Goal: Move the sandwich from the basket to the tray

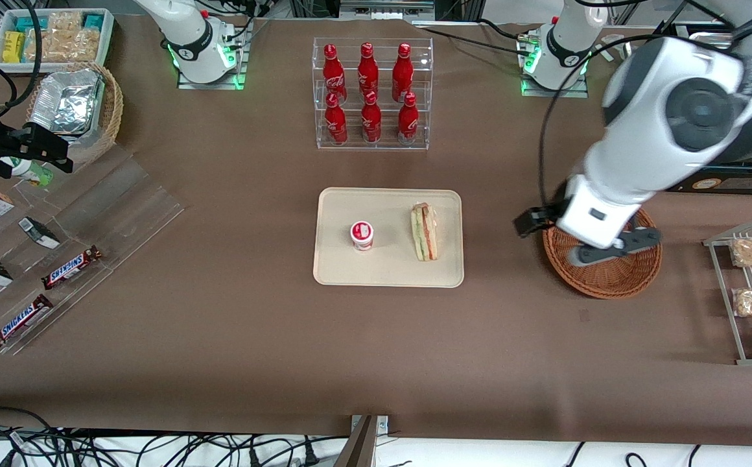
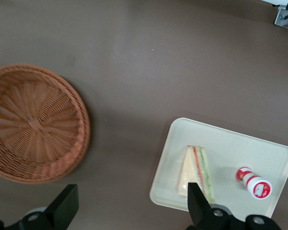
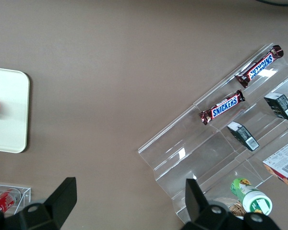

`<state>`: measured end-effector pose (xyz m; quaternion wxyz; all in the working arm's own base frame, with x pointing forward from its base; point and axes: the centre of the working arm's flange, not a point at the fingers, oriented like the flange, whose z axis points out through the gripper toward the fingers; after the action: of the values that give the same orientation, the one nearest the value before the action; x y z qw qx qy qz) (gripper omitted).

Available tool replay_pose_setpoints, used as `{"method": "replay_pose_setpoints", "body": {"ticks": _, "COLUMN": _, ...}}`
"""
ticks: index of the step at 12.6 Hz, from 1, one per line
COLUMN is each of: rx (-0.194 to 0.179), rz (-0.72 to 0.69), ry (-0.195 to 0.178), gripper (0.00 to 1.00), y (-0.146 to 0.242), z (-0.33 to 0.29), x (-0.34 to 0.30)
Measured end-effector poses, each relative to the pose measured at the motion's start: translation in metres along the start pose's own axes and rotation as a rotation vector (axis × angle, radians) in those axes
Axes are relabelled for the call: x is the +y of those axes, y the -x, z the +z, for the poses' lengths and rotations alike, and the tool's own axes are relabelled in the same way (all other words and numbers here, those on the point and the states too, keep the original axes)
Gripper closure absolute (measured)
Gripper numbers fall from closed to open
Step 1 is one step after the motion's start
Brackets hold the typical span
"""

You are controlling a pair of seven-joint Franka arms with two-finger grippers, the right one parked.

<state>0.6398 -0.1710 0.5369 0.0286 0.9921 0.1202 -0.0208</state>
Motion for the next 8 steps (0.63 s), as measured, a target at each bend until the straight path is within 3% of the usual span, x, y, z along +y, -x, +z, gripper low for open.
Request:
{"method": "replay_pose_setpoints", "body": {"ticks": 4, "rx": -0.081, "rz": 0.254, "ry": -0.054, "gripper": 0.00, "y": -0.023, "z": -0.015, "x": -0.103}}
{"method": "replay_pose_setpoints", "body": {"ticks": 6, "rx": -0.100, "rz": 0.327, "ry": -0.034, "gripper": 0.00, "y": -0.037, "z": -0.014, "x": -0.149}}
{"method": "replay_pose_setpoints", "body": {"ticks": 8, "rx": -0.080, "rz": 0.357, "ry": -0.010, "gripper": 0.00, "y": -0.050, "z": -0.013, "x": -0.185}}
